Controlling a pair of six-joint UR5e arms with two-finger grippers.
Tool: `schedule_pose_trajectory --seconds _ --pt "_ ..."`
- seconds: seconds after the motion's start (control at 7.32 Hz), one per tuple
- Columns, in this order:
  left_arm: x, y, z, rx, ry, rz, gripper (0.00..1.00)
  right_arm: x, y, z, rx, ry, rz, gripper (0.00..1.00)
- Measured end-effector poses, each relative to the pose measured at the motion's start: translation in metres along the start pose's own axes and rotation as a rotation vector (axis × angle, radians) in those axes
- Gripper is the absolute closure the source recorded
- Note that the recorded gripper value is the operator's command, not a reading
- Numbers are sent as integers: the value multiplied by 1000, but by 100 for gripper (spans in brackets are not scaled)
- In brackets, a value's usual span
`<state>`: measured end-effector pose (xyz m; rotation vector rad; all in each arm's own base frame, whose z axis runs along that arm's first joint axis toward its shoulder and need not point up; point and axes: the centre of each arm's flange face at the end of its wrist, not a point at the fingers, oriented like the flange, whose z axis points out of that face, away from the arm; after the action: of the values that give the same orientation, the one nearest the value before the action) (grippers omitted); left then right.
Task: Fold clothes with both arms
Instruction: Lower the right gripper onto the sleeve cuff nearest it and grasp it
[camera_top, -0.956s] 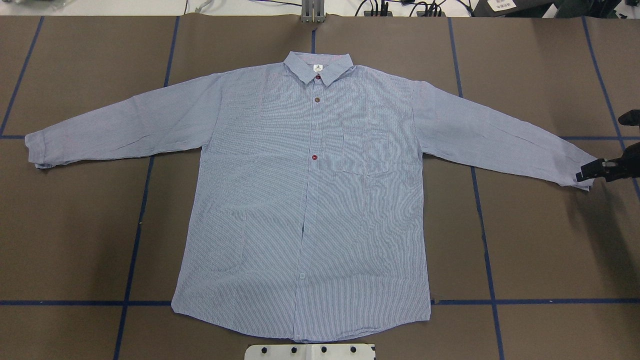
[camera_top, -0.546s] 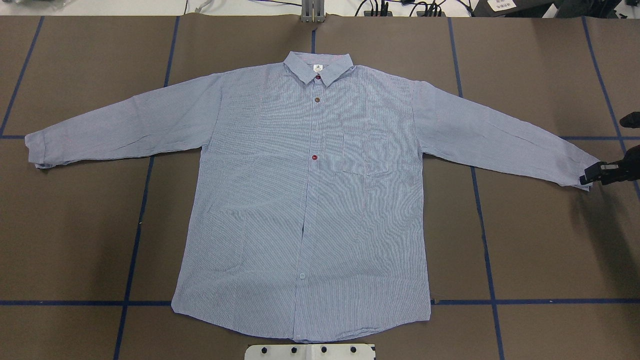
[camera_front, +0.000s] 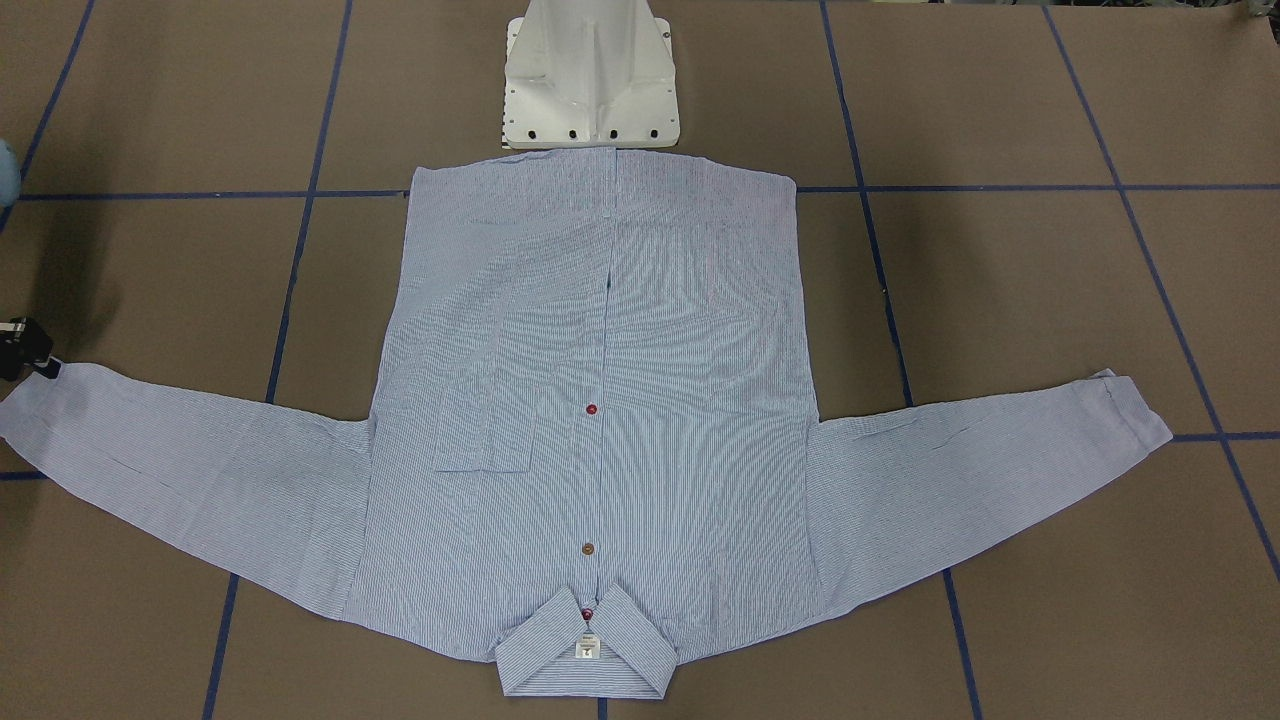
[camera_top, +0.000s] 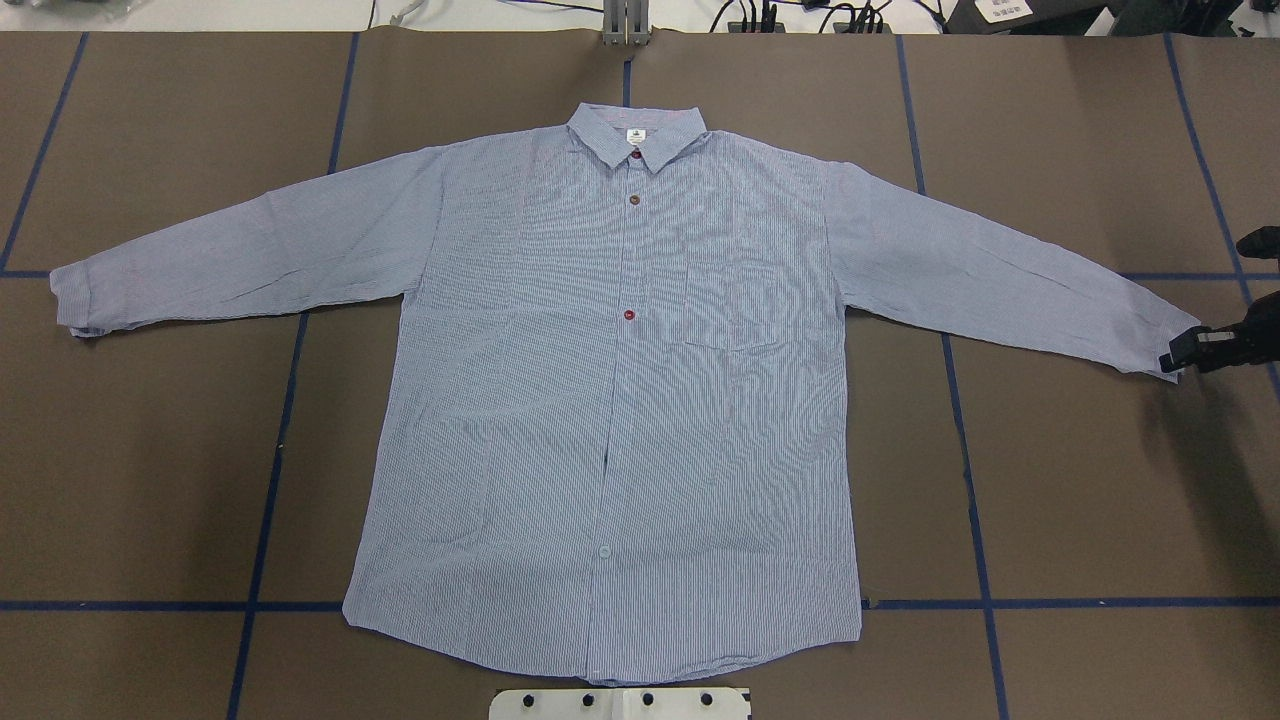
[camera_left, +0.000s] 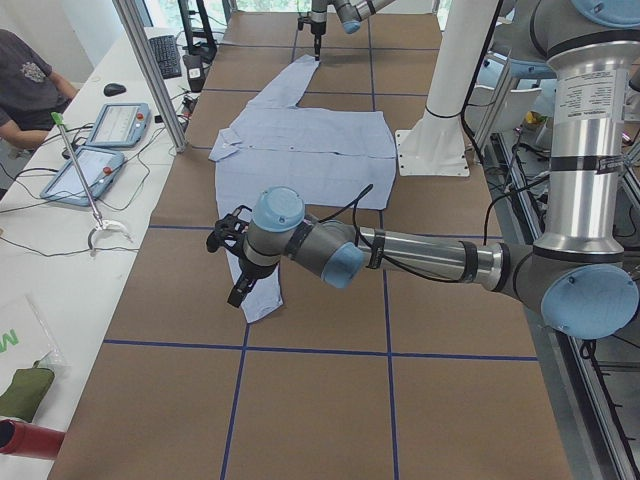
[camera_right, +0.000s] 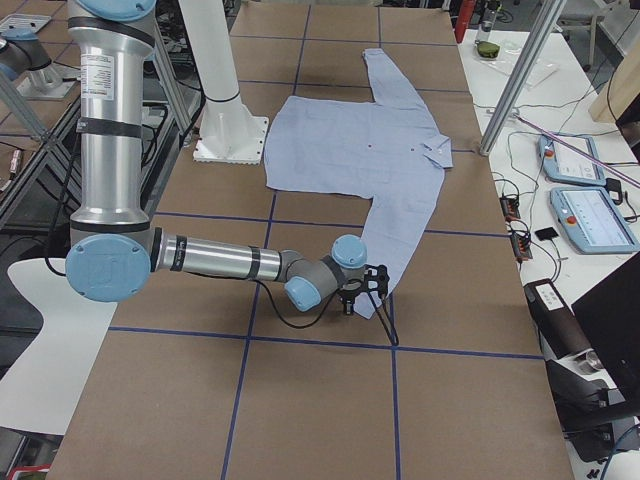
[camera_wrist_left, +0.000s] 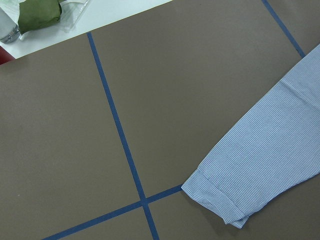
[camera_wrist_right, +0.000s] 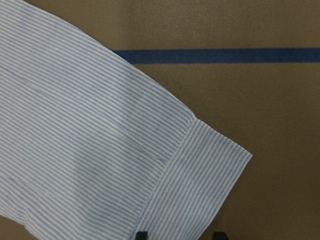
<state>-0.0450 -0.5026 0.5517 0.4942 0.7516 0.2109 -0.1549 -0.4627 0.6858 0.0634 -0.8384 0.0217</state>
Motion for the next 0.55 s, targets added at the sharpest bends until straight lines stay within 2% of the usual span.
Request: schedule_pose_trajectory --seconds 0.27,0.55 --pt "0 0 0 0 0 0 1 -1 1 2 -5 1 -2 49" --pt "0 0 0 0 0 0 1 0 2 3 -8 2 -1 68"
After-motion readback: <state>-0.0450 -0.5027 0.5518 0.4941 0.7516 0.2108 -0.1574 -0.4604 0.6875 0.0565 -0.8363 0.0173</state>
